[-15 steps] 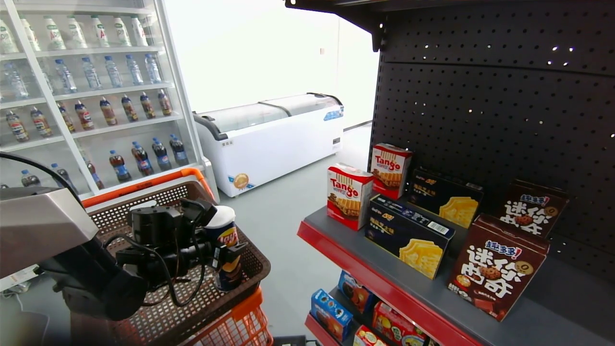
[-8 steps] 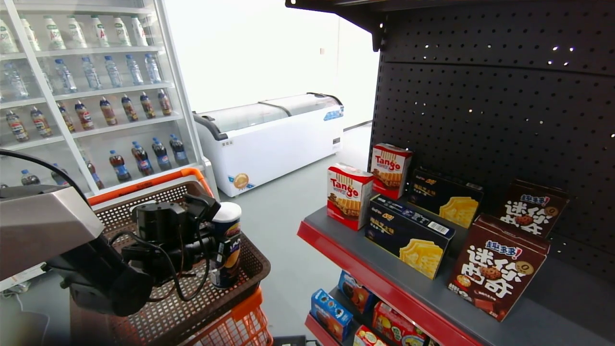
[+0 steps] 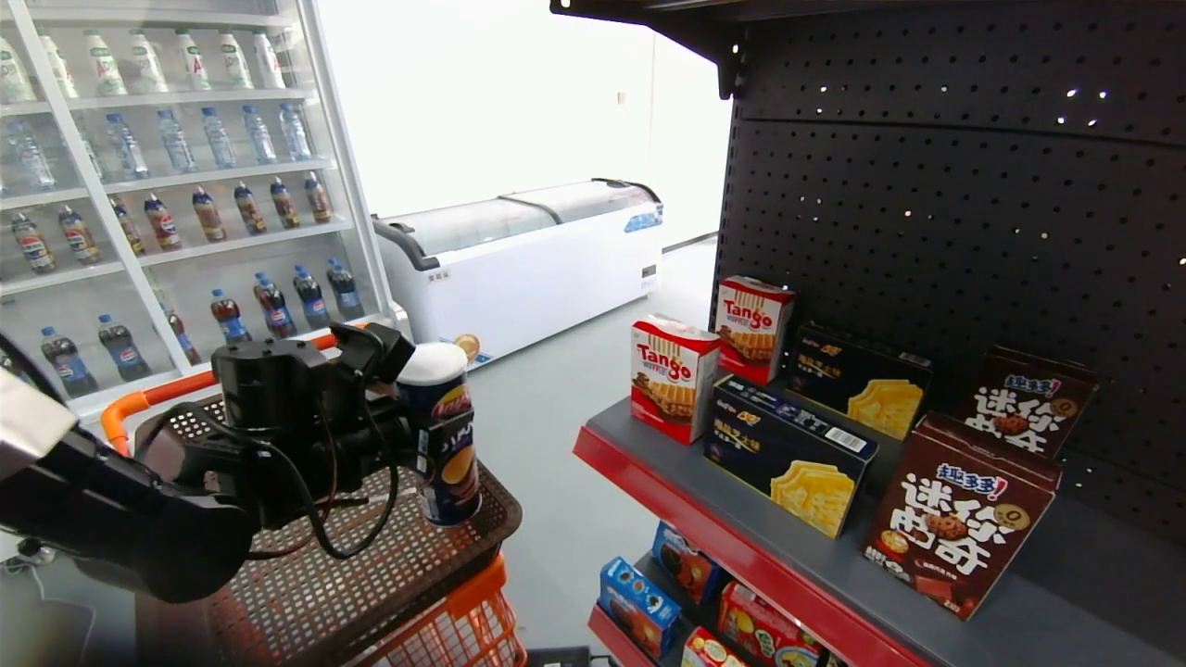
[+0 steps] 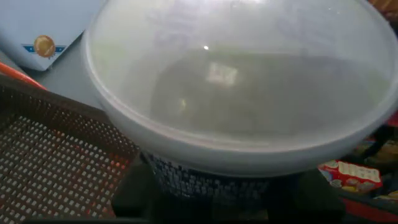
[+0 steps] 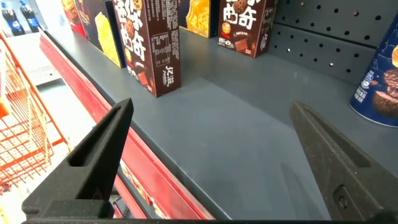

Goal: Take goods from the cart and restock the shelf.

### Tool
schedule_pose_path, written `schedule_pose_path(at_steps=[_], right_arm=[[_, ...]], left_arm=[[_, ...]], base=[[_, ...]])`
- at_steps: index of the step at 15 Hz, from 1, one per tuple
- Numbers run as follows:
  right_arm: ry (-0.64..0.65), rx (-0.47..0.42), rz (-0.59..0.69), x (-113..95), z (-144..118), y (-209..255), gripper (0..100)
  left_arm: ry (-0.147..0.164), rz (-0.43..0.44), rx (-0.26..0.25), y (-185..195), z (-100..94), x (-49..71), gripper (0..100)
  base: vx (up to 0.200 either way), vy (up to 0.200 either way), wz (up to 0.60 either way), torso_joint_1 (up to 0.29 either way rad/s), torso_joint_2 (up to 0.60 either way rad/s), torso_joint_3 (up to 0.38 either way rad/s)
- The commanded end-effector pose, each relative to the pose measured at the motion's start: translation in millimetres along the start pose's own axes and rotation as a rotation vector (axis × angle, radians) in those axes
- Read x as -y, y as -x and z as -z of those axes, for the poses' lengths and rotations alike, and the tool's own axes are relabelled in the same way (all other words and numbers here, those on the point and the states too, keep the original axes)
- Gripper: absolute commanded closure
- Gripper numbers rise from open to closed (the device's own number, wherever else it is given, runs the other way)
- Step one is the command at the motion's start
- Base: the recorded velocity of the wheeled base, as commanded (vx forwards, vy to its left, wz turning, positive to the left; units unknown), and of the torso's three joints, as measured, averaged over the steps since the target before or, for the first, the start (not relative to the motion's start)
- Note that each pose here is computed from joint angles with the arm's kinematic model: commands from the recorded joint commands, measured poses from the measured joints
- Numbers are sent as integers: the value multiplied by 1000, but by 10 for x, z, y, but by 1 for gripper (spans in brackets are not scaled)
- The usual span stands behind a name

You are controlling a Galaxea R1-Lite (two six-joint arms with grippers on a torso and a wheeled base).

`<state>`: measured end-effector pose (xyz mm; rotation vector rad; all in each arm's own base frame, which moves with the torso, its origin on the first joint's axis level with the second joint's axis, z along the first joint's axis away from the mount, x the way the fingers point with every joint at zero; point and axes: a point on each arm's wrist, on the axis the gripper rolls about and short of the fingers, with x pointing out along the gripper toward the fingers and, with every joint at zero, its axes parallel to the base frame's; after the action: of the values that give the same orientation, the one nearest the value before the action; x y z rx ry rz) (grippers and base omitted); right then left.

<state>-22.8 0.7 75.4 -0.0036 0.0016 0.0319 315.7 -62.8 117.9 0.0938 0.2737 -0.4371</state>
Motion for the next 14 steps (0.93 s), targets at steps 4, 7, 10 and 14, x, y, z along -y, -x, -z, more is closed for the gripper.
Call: schedule_pose_path(at_steps=[4, 7, 10, 14], right_arm=[[1, 0, 0, 0, 0, 0, 0], [1, 0, 0, 0, 0, 0, 0], [1, 0, 0, 0, 0, 0, 0], [1, 0, 0, 0, 0, 0, 0]], left_arm=[[2, 171, 85, 749, -650, 339, 100], [6, 224, 24, 1148, -678, 422, 100], [-29, 228, 32, 1171, -674, 436, 100], [-27, 249, 87, 1287, -749, 488, 100]], base=[[0, 0, 0, 0, 0, 0], [0, 0, 0, 0, 0, 0], [0, 0, 0, 0, 0, 0], [0, 0, 0, 0, 0, 0]])
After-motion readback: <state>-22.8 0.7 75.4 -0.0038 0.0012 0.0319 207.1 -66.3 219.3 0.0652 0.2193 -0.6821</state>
